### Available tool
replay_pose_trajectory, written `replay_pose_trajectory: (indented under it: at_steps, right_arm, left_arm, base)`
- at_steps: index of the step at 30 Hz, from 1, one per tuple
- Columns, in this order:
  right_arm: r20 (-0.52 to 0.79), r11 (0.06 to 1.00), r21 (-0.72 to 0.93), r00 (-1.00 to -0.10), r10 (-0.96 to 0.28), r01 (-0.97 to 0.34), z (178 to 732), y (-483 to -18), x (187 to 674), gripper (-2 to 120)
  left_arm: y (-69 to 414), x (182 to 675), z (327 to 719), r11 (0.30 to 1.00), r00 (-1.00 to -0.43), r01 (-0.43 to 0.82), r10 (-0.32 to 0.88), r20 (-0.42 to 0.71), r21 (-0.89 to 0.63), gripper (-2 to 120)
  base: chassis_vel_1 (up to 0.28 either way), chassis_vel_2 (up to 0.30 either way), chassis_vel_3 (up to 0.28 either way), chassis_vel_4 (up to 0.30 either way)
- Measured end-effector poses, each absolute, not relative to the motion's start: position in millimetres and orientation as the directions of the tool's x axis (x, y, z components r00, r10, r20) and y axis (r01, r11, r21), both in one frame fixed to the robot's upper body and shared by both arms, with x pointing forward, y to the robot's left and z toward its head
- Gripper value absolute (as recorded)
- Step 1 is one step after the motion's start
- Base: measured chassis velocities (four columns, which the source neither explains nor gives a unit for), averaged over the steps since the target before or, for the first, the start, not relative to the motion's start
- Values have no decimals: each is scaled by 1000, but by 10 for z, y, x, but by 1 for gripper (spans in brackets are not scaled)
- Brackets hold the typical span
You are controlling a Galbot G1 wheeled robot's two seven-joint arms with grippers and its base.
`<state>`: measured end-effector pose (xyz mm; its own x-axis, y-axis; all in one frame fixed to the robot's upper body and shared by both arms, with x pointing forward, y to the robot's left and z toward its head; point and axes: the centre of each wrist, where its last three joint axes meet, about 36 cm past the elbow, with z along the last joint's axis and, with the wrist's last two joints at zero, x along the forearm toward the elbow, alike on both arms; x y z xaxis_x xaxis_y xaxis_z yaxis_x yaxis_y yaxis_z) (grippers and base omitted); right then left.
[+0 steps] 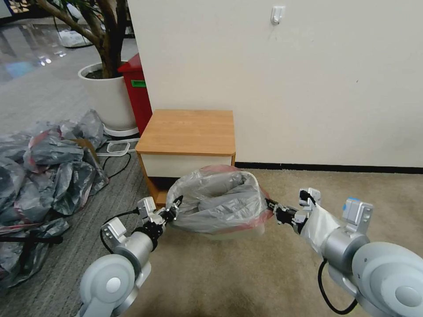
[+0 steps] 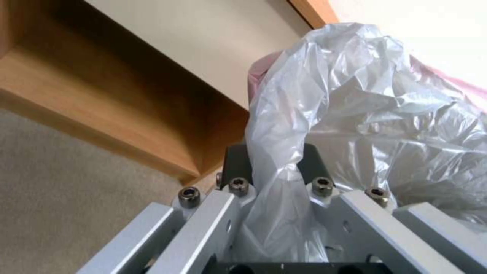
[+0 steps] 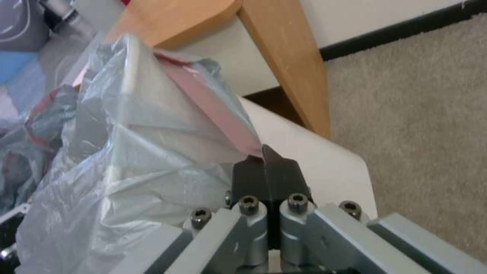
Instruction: Pick up the garbage bag from the table and place it over the trash can.
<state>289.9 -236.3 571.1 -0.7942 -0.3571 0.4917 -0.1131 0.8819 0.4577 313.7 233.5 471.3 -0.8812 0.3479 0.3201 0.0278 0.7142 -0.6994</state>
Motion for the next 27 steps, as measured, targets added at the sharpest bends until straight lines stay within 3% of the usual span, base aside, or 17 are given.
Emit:
replay_pose_trajectory:
  at_steps: [10,19,27]
  right_arm:
    - [425,882,437,-823,-377,-178,5581,-2268,2805,0]
    - [322,920,297,-880,-349,-257,5459,-2188,2785,0]
    - [335,939,238,-886,-321,-250,5233,-2242,2927,0]
  left_arm:
    - [2357,3238,4701,668,-859,-32,362,362,-743,7]
    - [2380,3201,4754,652,-846,-30,388,367,-758,7]
    - [2378,3183,4833,647,-845,-14,400,355,-763,7]
  base:
    - [0,0,0,0]
    - [0,0,0,0]
    - [0,0,0,0]
